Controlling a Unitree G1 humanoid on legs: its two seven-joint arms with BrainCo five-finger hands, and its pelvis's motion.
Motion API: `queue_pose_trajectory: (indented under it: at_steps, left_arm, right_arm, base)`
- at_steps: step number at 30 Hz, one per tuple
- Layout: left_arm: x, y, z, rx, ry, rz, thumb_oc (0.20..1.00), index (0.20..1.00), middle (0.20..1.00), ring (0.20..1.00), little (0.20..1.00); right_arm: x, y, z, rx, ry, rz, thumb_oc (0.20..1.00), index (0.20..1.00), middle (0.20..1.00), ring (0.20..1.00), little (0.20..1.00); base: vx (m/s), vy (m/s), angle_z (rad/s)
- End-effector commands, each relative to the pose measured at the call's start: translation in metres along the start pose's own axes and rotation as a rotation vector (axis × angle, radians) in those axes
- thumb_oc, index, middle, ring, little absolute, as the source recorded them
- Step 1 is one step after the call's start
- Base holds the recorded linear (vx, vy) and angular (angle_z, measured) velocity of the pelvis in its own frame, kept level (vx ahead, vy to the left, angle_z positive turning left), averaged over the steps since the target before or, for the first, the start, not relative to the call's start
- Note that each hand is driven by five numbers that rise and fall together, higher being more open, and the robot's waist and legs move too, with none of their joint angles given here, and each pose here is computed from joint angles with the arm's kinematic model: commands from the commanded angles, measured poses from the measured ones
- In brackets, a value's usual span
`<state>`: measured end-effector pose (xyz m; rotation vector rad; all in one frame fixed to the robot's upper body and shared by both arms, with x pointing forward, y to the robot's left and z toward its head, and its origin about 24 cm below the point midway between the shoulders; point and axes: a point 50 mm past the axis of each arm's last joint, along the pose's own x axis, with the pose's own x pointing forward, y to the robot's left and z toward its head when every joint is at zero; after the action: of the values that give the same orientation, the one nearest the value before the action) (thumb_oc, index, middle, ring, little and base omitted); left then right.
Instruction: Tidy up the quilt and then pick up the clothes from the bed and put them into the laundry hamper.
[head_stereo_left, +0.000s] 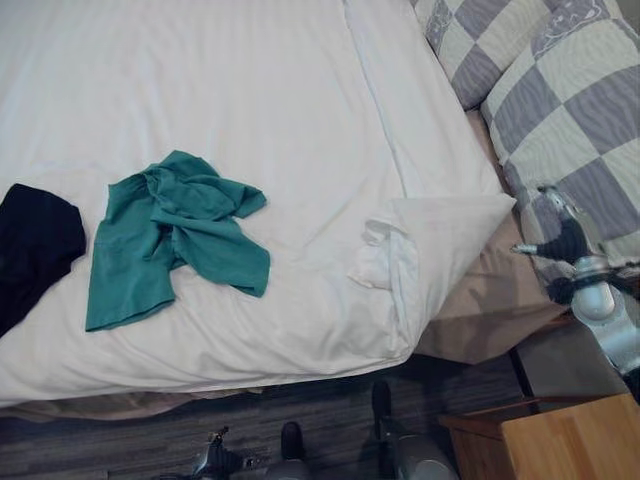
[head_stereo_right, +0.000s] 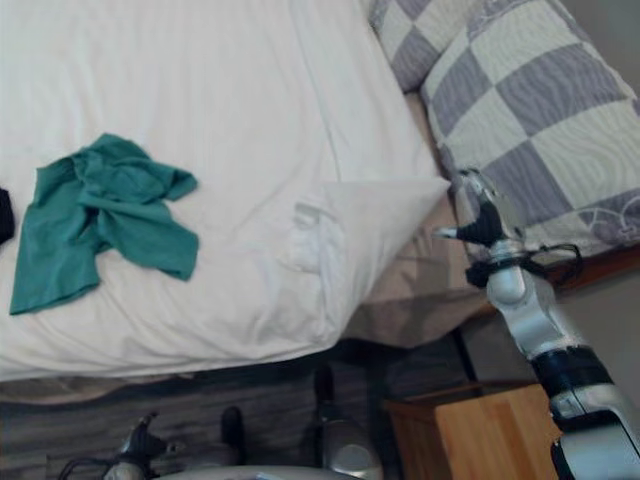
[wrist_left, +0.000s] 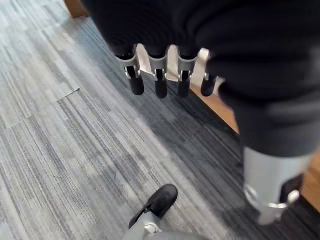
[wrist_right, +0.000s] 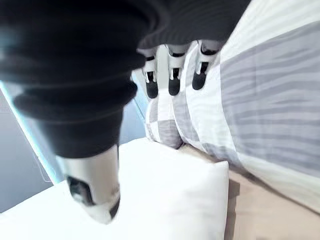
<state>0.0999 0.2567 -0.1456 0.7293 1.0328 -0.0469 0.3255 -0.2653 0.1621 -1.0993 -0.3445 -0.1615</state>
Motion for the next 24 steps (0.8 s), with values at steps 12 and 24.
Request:
queue_pose_trajectory:
  at_steps: [12, 24]
  left_arm:
    - [0.015, 0.059, 0.048, 0.046, -0.171, 0.143, 1.0, 1.0, 1.0, 1.0, 1.0]
    - [0.014, 0.037, 0.03, 0.04, -0.07, 0.084, 1.0, 1.0, 1.0, 1.0, 1.0]
  right_arm:
    - [0.071, -0.029, 0.107, -0.087, -0.392, 0.011, 1.0, 1.0, 1.0, 1.0, 1.0]
    - [0.034, 0.004, 0.038, -0.007, -0.141, 0.101, 0.2, 0.2, 0.2, 0.2, 0.2]
  base:
    - [-0.07, -0.006, 0.01]
    - [0.01, 0.002, 0.14]
